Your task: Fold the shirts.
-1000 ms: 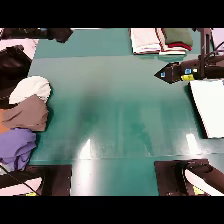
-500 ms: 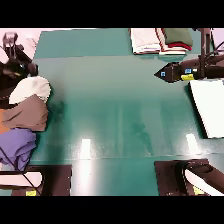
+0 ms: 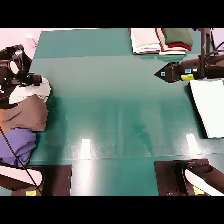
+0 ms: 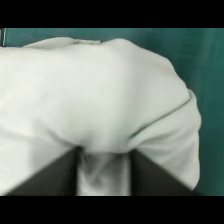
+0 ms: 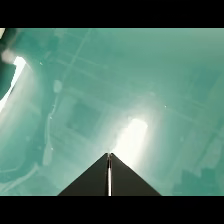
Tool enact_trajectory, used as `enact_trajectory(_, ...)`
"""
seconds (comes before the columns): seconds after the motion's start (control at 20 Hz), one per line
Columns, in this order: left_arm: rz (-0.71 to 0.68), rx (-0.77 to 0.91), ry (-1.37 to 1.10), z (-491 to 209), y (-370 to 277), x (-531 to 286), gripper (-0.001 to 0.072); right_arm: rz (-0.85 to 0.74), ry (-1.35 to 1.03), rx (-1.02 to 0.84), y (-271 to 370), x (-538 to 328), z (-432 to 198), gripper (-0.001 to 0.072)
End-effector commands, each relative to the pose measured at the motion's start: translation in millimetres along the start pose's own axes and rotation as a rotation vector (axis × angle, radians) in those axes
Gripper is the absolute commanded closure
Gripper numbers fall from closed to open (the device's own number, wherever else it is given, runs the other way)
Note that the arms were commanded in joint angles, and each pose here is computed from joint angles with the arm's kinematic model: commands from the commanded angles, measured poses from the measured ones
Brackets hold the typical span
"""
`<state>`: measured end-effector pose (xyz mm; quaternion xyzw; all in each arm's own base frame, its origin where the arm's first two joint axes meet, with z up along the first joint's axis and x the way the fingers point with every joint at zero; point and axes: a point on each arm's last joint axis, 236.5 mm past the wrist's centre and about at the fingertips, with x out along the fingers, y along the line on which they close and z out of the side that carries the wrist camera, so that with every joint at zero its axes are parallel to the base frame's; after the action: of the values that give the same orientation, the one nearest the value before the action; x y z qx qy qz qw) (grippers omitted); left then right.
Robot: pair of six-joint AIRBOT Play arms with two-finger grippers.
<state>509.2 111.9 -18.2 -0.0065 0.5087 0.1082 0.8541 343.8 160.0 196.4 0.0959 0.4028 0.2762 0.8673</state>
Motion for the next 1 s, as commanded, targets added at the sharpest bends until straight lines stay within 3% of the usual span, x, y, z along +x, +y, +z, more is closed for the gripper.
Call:
enact_trajectory(0.0,0.005,-0.007,0.007,6,3,-7,0.0683,-0.004,-0.035,-0.002,0,-1,8,0.0692)
enact_trajectory(0.15,0.006,-0.014,-0.162,61,8,-78,0.0683,-0.005,-0.113,-0.032,9,-17,32,0.0692)
enact_trajectory(0.4,-0.060,0.099,-0.641,132,-28,-321,0.0684,-0.007,-0.367,-0.130,42,-83,105,0.0692)
enact_trajectory(0.65,-0.501,0.383,-0.776,70,-178,-453,0.0685,-0.053,-0.541,-0.224,64,-144,146,0.0692)
enact_trajectory(0.95,-0.783,0.815,-0.635,-36,-355,-451,0.0683,-0.101,-0.598,-0.279,72,-176,156,0.0692)
